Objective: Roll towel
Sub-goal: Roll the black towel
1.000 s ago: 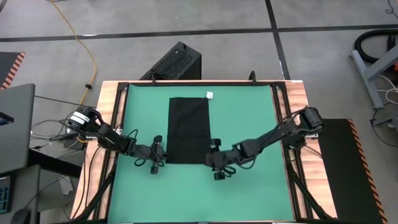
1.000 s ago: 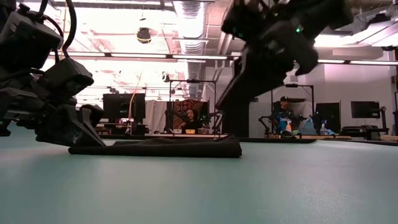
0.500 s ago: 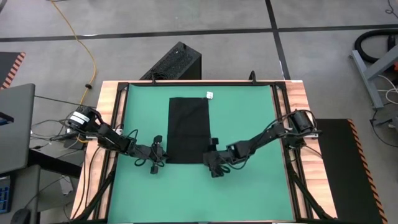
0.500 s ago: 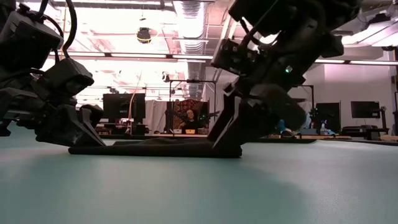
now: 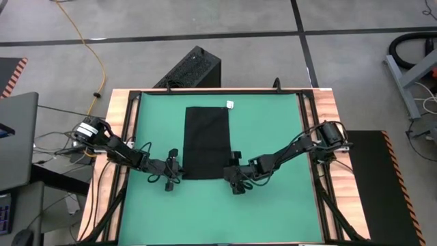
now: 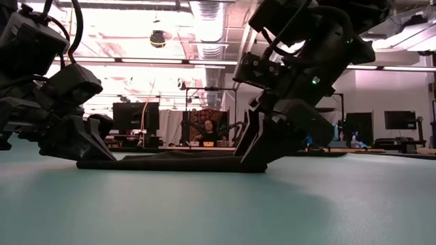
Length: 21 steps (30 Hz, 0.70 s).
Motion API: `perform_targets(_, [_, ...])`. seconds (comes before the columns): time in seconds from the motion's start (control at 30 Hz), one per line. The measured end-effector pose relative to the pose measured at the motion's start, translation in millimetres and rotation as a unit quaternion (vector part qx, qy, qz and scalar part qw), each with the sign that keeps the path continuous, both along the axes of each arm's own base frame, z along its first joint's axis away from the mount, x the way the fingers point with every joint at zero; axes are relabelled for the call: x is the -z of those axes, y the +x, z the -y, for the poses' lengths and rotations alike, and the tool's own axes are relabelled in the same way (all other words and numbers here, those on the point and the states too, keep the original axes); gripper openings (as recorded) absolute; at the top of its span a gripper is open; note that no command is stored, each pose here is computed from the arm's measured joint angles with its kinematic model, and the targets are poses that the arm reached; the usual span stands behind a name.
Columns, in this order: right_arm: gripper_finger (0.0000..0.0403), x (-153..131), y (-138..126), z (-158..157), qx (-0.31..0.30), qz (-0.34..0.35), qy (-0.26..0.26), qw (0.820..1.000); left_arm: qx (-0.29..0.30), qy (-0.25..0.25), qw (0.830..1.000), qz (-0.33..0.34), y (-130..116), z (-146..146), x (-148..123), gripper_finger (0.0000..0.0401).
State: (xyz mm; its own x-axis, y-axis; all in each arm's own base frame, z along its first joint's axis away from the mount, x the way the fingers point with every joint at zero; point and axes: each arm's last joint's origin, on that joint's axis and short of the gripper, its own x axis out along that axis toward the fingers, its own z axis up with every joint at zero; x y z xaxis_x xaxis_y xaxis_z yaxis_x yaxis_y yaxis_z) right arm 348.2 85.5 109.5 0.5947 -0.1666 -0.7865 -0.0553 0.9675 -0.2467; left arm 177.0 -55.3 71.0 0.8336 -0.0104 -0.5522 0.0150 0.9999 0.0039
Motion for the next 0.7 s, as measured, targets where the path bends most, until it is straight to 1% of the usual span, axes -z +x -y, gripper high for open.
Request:
perform_targets(0.1, [0.0273,20.1,2.2,-2.5,0.0,-0.013,-0.006,1.0,0.0,0.0,1.0,0.0,0.0,0.0,0.0,0.0])
perform_targets(0.17, [0.0266,25.9,3.0,-5.6,0.006,-0.011,-0.004,1.0,0.001,-0.001,1.0,-0.001,-0.2,0.0,0.1,0.0])
perform_targets(0.27, [0.0249,27.9,2.8,-6.0,0.026,-0.009,-0.001,1.0,0.001,-0.001,1.0,-0.002,-0.4,0.0,0.4,0.0])
perform_targets(0.37, [0.0221,27.6,2.7,-5.8,0.034,-0.007,0.002,0.999,0.001,-0.001,1.0,-0.002,-0.4,-0.1,0.4,0.0])
perform_targets(0.5, [0.0164,28.0,2.2,-5.6,0.053,-0.005,0.018,0.998,0.0,-0.002,1.0,-0.003,-0.4,-0.1,0.4,0.0])
perform_targets(0.6, [0.011,28.0,1.9,-6.3,0.064,-0.003,0.028,0.998,-0.001,-0.004,1.0,-0.002,-0.4,0.0,0.4,0.0])
perform_targets(0.7, [0.0057,27.2,1.2,-8.9,0.068,0.001,0.025,0.997,0.001,-0.007,1.0,-0.001,-0.2,0.2,0.2,0.0])
